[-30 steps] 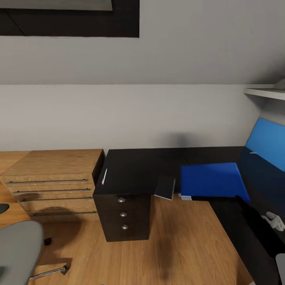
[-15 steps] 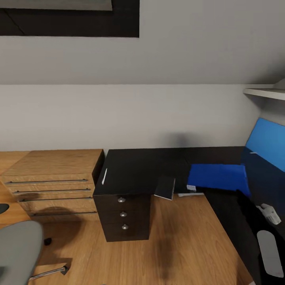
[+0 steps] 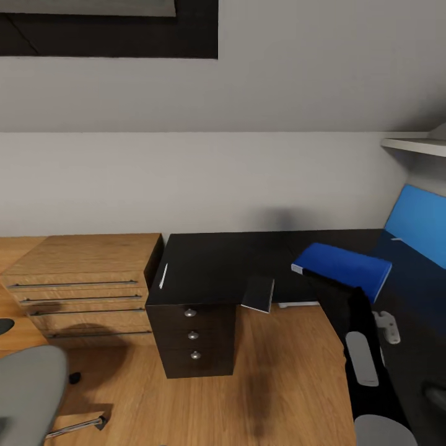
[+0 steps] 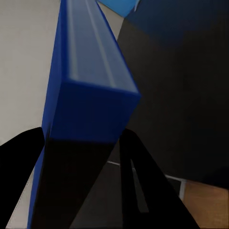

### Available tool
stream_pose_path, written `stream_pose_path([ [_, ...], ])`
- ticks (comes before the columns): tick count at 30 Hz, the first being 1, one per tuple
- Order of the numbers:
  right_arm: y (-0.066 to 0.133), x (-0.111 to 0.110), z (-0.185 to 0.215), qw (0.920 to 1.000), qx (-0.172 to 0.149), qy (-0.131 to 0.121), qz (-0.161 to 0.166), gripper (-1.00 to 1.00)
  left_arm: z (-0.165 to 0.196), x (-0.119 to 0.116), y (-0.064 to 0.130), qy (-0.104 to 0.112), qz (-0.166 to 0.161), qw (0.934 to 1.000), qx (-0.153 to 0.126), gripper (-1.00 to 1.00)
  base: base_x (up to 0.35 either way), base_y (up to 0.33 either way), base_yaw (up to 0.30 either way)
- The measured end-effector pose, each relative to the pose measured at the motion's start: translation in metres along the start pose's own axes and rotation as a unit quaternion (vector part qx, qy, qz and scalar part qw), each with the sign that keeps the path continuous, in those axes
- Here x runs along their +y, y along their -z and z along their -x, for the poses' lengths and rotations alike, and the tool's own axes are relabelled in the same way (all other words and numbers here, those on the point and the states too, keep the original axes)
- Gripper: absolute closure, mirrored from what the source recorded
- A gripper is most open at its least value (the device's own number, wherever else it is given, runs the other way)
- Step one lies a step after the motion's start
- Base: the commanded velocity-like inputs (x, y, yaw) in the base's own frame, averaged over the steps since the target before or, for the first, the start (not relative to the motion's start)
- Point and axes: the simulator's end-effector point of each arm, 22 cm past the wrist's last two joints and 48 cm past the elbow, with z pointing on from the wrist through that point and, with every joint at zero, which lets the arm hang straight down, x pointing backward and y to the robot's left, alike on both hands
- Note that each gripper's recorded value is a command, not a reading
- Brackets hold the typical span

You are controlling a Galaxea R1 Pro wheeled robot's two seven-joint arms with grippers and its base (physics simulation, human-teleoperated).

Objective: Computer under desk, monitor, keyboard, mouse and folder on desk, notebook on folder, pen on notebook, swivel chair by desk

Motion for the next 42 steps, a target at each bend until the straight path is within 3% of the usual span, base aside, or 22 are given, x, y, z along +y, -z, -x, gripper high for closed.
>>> stream_pose_path([
  [4, 0.002, -0.002, -0.005, 0.9997, 0.002, -0.024, -0.006, 1.0, 0.0, 0.0, 0.0, 0.0, 0.0, 1.0, 0.0, -1.0, 0.0, 0.0, 0.0],
  [9, 0.004, -0.006, 0.008, 0.9986, -0.035, -0.039, -0.012, 1.0, 0.0, 0.0, 0.0, 0.0, 0.0, 1.0, 0.0, -1.0, 0.0, 0.0, 0.0],
  [16, 0.004, -0.019, 0.004, 0.9983, -0.037, -0.037, -0.025, 1.0, 0.0, 0.0, 0.0, 0.0, 0.0, 1.0, 0.0, -1.0, 0.0, 0.0, 0.0],
  [23, 0.004, -0.06, -0.015, 0.9973, -0.022, -0.023, -0.067, 1.0, 0.0, 0.0, 0.0, 0.0, 0.0, 1.0, 0.0, -1.0, 0.0, 0.0, -0.003],
  [29, 0.006, -0.066, -0.004, 0.9958, -0.048, -0.025, -0.073, 1.0, 0.0, 0.0, 0.0, 0.0, 0.0, 1.0, 0.0, -1.0, 0.0, 0.0, -0.172],
  [42, 0.006, -0.067, -0.003, 0.9956, -0.051, -0.026, -0.074, 1.0, 0.0, 0.0, 0.0, 0.0, 0.0, 1.0, 0.0, -1.0, 0.0, 0.0, -0.223],
])
